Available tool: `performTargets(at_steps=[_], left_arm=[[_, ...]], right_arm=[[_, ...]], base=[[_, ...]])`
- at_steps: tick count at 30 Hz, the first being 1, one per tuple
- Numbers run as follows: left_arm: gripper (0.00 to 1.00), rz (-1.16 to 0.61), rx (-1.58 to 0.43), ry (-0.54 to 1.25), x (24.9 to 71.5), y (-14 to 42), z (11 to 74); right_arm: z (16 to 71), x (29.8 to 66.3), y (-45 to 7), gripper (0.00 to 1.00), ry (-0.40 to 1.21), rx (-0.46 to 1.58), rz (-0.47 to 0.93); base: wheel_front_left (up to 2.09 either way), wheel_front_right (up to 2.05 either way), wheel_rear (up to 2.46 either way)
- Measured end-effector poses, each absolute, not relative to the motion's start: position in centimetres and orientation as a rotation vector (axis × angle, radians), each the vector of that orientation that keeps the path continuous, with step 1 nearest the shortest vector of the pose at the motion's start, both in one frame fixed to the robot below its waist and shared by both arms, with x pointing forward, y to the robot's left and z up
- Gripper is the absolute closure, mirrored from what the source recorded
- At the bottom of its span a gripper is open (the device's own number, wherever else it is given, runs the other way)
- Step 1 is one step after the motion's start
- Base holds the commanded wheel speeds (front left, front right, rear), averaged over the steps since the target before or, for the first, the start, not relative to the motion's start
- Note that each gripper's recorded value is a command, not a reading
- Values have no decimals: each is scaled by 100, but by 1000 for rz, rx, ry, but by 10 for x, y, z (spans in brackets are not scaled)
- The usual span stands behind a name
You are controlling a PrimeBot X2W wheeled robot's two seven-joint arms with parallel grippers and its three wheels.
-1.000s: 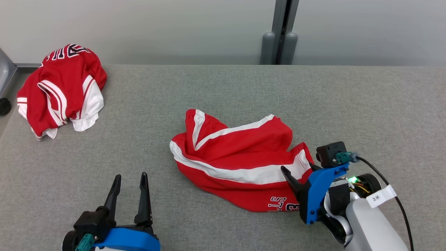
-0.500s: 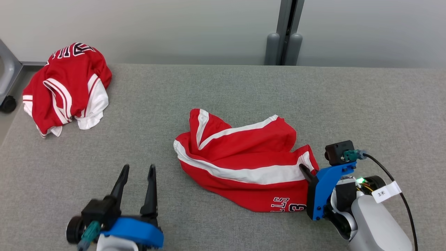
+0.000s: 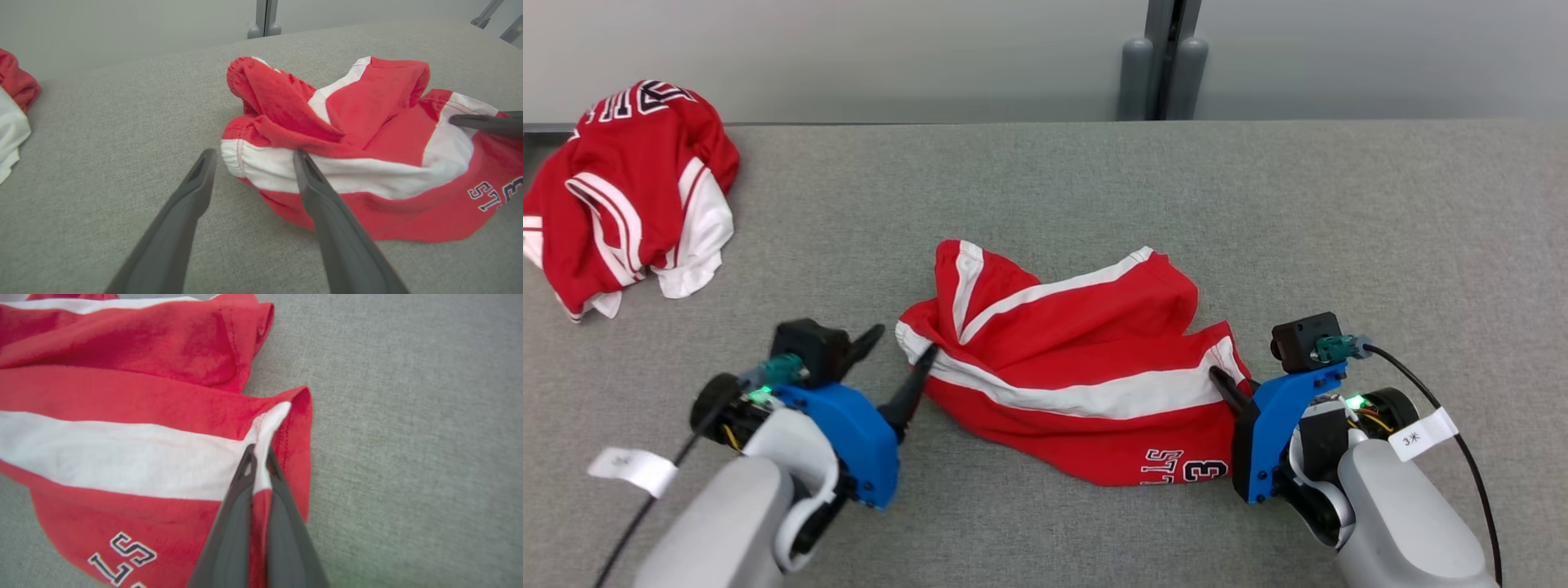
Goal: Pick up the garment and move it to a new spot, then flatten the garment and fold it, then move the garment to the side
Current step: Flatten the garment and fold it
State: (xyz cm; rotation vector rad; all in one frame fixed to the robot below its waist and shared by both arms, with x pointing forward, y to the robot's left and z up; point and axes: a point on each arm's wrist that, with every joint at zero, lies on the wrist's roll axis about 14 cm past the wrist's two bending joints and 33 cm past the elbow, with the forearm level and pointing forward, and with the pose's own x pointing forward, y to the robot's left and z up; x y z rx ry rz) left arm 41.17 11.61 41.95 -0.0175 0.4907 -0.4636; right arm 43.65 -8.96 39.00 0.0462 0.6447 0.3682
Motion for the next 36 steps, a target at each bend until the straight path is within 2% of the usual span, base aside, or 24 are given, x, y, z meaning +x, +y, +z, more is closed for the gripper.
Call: performTargets(at_steps=[14, 15, 16, 18, 22, 23, 24, 27, 28, 36], left_arm=[[0, -565, -165, 646, 424, 105, 405], [5, -575, -167, 652, 422, 103, 405], [21, -584, -172, 662, 420, 102, 404], [45, -606, -171, 681, 416, 100, 403], [55, -636, -151, 692, 412, 99, 404], [63, -641, -151, 690, 412, 99, 405], [76, -645, -151, 686, 412, 98, 406], [96, -652, -150, 679, 412, 99, 407], [100, -655, -146, 667, 413, 99, 409], [100, -629, -226, 434, 433, 103, 457]], right_arm=[[380, 444, -104, 100, 657, 48, 359], [379, 445, -104, 100, 657, 50, 359], [379, 445, -104, 100, 656, 52, 358], [379, 445, -105, 100, 653, 52, 356], [379, 446, -107, 100, 653, 57, 352], [379, 446, -107, 100, 652, 57, 351], [380, 446, -107, 100, 650, 57, 351], [380, 446, -107, 100, 646, 59, 349], [380, 446, -108, 100, 643, 60, 348], [412, 459, -110, 100, 511, 100, 334]], base=[[0, 0, 0], [0, 0, 0], [0, 0, 0], [0, 0, 0], [0, 0, 0], [0, 0, 0], [0, 0, 0], [0, 0, 0], [0, 0, 0], [0, 0, 0]])
